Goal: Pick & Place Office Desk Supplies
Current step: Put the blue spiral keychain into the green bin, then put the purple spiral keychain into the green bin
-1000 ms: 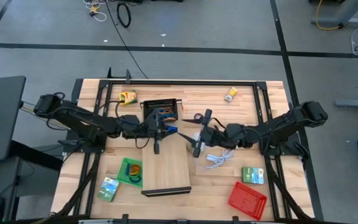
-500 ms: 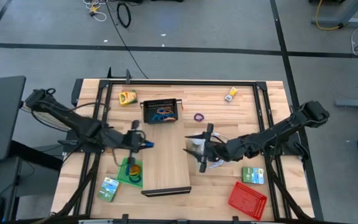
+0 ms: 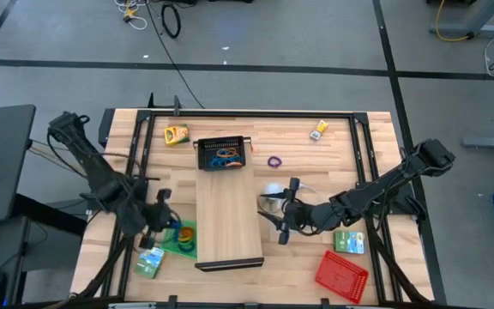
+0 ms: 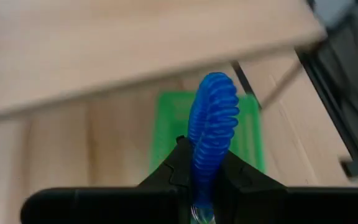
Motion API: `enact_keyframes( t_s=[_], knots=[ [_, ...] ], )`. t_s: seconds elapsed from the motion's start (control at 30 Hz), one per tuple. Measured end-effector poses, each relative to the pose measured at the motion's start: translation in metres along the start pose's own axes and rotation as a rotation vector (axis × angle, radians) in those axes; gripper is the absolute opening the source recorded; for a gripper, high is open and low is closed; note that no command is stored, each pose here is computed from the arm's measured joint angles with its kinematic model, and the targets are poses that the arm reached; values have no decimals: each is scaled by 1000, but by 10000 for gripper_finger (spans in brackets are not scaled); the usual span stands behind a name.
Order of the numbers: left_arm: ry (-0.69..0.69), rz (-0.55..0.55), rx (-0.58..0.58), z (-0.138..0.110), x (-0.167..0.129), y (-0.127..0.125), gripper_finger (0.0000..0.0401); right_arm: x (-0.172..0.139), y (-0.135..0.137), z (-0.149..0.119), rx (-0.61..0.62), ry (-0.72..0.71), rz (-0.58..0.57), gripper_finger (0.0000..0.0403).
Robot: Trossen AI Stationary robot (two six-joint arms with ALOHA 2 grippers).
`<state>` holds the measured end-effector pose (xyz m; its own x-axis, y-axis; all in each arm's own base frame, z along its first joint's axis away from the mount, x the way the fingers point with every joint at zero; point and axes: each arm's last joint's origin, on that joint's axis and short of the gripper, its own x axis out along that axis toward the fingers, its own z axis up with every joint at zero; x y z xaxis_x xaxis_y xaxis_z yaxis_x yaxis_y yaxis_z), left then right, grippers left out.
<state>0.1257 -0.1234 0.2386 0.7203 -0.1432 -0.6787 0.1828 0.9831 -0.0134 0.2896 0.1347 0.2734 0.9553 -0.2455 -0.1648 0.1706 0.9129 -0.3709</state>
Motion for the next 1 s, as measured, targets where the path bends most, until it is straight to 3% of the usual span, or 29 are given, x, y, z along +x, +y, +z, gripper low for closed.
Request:
enact_keyframes(
  t_s=[0.27, 0.53, 0.8, 1.0],
  knots=[
    [217, -28, 47, -18, 40, -27, 28, 0, 0, -5, 11, 42, -15, 231],
    [319, -30, 87, -28, 72, -39, 33, 0, 0, -5, 17, 42, -15, 231],
    [296, -20, 80, -28, 75, -40, 160, 0, 1, -6, 29, 56, -12, 231],
    [289, -26, 94, -27, 74, -40, 219, 0, 1, -9, 32, 75, -9, 231]
  ],
)
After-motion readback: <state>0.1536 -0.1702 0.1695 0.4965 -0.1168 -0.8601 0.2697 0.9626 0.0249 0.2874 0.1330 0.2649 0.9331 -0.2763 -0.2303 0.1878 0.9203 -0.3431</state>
